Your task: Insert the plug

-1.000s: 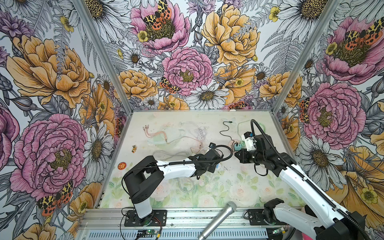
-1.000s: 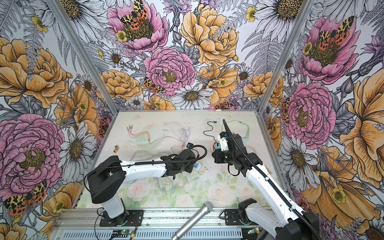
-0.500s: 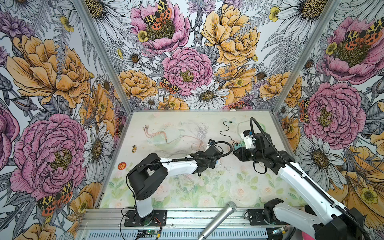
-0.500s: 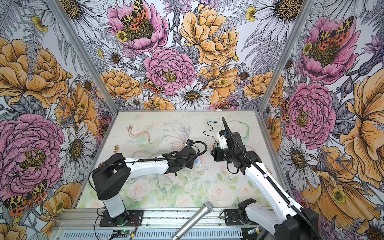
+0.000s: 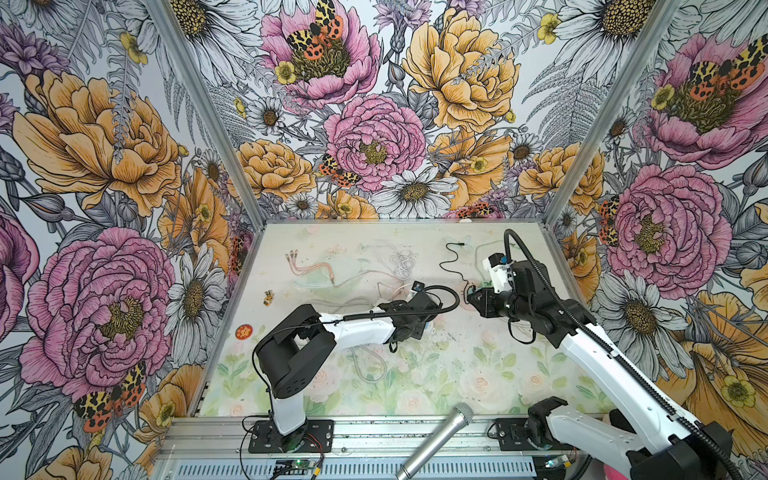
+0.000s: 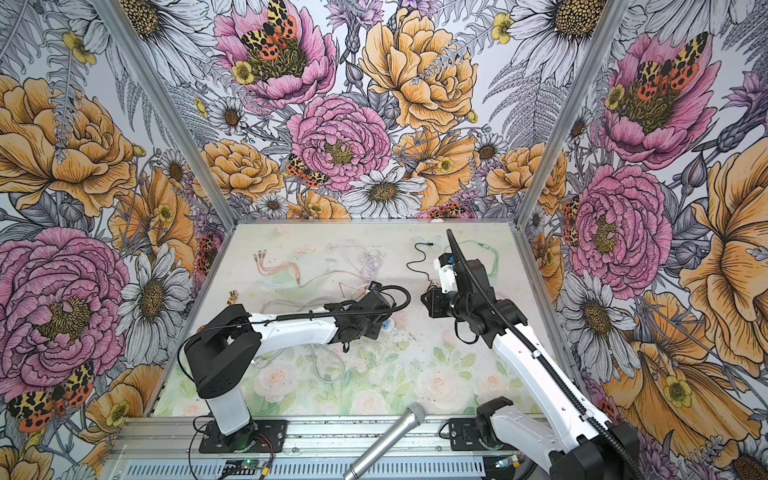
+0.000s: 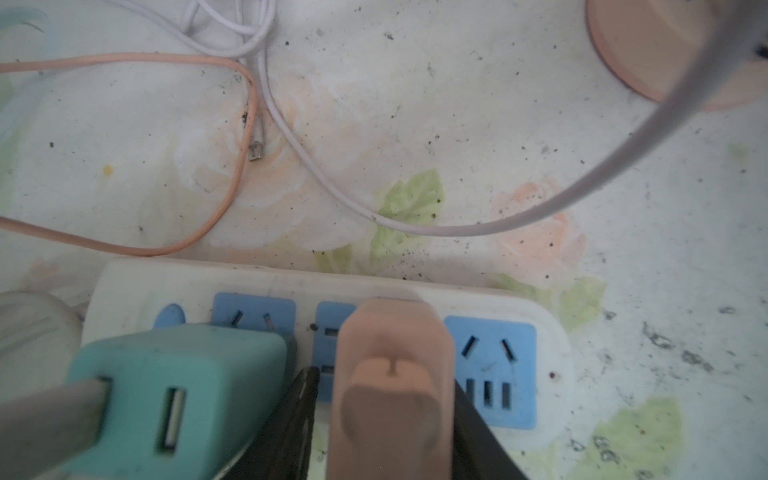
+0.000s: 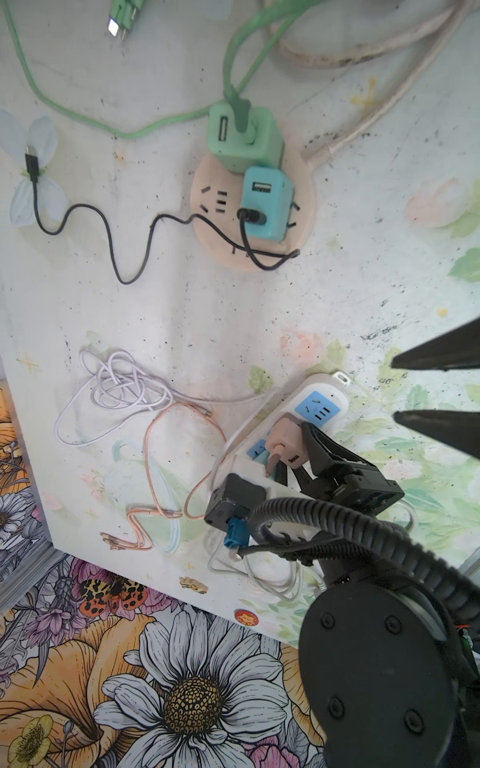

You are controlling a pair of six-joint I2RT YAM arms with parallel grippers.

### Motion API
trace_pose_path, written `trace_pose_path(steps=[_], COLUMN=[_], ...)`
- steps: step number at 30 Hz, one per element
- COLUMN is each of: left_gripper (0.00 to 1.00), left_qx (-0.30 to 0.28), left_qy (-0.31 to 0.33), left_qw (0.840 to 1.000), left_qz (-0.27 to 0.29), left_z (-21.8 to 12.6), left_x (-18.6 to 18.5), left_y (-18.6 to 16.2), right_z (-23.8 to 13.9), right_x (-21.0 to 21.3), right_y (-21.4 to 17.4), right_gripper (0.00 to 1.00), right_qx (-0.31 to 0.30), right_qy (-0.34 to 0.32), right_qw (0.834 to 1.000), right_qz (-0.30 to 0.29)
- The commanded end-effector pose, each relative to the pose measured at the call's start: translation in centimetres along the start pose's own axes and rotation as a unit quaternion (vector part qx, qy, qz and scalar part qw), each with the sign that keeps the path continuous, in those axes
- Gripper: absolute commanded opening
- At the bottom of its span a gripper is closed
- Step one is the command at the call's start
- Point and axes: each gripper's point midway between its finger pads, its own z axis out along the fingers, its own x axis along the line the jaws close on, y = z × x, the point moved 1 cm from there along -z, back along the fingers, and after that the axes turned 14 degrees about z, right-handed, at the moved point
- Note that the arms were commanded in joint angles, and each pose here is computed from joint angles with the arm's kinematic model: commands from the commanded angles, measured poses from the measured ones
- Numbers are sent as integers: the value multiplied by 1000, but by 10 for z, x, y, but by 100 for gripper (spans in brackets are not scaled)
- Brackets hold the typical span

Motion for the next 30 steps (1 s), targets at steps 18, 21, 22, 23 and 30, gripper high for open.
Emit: trace_pose_path(steps=[18,21,22,23,30], left_gripper=[57,58,58,58,61], left_qx=[-65,-90,-99,-105,-154], left_qy=[-94,-72,-69,-65,-9], left_qw=[993,993,993,992,985], left_qz=[8,-10,-16,-24,-79], left_z=[-119,-142,-149,-153,-176], left_x=[-1,24,33,42,123], left_y=[-16,-15,-14,-13,5], right_z=[-5,-9,-10,-11,-15], right_x=[16,21,22,24,30], right_y=[19,29,33,37,72], right_gripper=[42,45,47,50,60], right_qx=[-15,-30,-34,-37,-58], right_qy=[22,19,17,17,6], right_qw=[1000,999,999,999,997], right_qz=[-11,-15,-18,-22,-46])
